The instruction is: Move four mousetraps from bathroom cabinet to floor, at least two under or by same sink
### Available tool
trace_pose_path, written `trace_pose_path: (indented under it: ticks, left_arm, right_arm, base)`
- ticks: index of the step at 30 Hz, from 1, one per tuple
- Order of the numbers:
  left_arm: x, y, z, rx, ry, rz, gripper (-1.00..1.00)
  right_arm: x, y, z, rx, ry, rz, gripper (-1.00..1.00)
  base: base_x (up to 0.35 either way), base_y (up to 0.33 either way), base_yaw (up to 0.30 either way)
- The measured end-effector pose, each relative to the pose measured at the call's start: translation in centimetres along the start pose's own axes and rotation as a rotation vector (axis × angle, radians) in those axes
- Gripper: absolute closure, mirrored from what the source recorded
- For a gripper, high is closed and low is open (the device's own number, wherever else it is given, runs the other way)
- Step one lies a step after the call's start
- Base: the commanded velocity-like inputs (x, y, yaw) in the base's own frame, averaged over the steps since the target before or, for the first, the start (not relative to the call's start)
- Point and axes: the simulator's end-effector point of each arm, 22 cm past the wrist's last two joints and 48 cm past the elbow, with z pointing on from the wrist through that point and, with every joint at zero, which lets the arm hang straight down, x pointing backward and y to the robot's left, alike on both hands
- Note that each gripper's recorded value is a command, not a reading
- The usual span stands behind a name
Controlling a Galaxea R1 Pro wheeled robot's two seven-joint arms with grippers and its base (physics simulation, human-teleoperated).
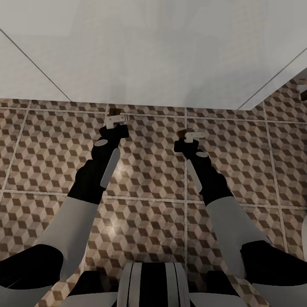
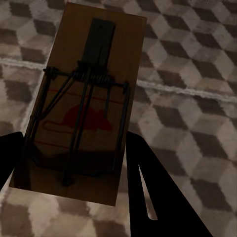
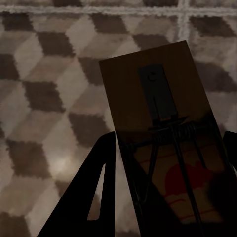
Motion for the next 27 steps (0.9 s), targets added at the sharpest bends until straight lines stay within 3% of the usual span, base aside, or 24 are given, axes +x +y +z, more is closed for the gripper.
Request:
trace_pose_path:
  ticks: [27]
  left_arm:
    - [0.46,-0.01,0.35,0.001,0.001,0.0,1.0]
  right_arm:
    - [0.64,-0.06,0.42,0.0,0.006,0.001,1.0]
  base:
    - [0.0,0.0,0.0]
